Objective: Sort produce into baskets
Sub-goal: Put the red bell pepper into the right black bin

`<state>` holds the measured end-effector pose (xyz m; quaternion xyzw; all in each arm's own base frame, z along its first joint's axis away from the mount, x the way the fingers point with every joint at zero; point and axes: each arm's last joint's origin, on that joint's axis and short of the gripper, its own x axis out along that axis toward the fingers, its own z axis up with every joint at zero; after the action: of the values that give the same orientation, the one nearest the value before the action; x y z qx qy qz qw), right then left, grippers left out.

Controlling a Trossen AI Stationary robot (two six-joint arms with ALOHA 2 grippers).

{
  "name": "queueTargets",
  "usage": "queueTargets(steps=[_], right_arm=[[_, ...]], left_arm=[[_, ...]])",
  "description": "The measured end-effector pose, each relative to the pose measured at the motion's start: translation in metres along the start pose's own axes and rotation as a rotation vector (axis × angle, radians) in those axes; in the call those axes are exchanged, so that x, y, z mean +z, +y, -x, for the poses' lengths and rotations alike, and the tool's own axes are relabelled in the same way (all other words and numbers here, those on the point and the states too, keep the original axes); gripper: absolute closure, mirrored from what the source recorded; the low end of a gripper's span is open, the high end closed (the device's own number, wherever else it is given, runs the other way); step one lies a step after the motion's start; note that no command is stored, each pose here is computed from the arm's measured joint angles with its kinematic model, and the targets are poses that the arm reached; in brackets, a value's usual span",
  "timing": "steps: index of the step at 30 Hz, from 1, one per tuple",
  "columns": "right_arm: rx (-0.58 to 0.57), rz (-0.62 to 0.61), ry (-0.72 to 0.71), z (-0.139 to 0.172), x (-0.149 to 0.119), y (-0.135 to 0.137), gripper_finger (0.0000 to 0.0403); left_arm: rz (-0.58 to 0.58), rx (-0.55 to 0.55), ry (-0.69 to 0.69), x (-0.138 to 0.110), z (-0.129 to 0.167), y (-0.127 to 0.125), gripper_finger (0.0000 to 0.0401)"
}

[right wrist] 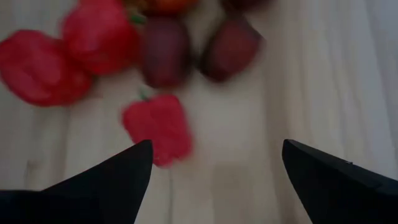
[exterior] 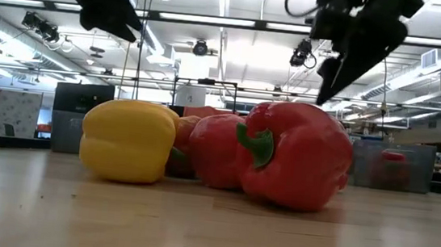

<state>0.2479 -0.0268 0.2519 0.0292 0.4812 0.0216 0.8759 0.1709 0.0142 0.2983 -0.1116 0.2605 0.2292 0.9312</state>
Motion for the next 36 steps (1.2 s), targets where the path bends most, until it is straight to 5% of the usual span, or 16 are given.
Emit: queueTargets(steps=[4, 10, 24, 28, 32, 36], right_arm=[[-0.001, 0.115, -0.037, -0.012, 0.001, 0.023, 0.0036], [0.045, 0.118, 0.063, -0.047, -0.006, 0.038, 0.0036], [0.015, 0.111, 0.199, -0.111, -0.014, 0.037, 0.0039], [-0.008, 0.046, 0.187, -0.109, -0.012, 0.037, 0.0076], [-0.014, -0.004, 0.114, -0.092, -0.005, 0.035, 0.0154], [-0.09, -0.083, 0.009, -0.064, 0.002, 0.025, 0.0161]], left_arm=[[0.015, -0.077, 0.029, 0.001, -0.012, -0.008, 0.0144], [0.003, -0.12, 0.14, -0.005, -0.034, -0.017, 0.0144], [0.027, -0.16, 0.211, -0.016, -0.056, -0.041, 0.0144], [0.052, -0.157, 0.22, -0.017, -0.055, -0.041, 0.0144], [0.096, -0.152, 0.223, -0.017, -0.055, -0.041, 0.0144], [0.095, -0.151, 0.224, -0.017, -0.055, -0.041, 0.0144]])
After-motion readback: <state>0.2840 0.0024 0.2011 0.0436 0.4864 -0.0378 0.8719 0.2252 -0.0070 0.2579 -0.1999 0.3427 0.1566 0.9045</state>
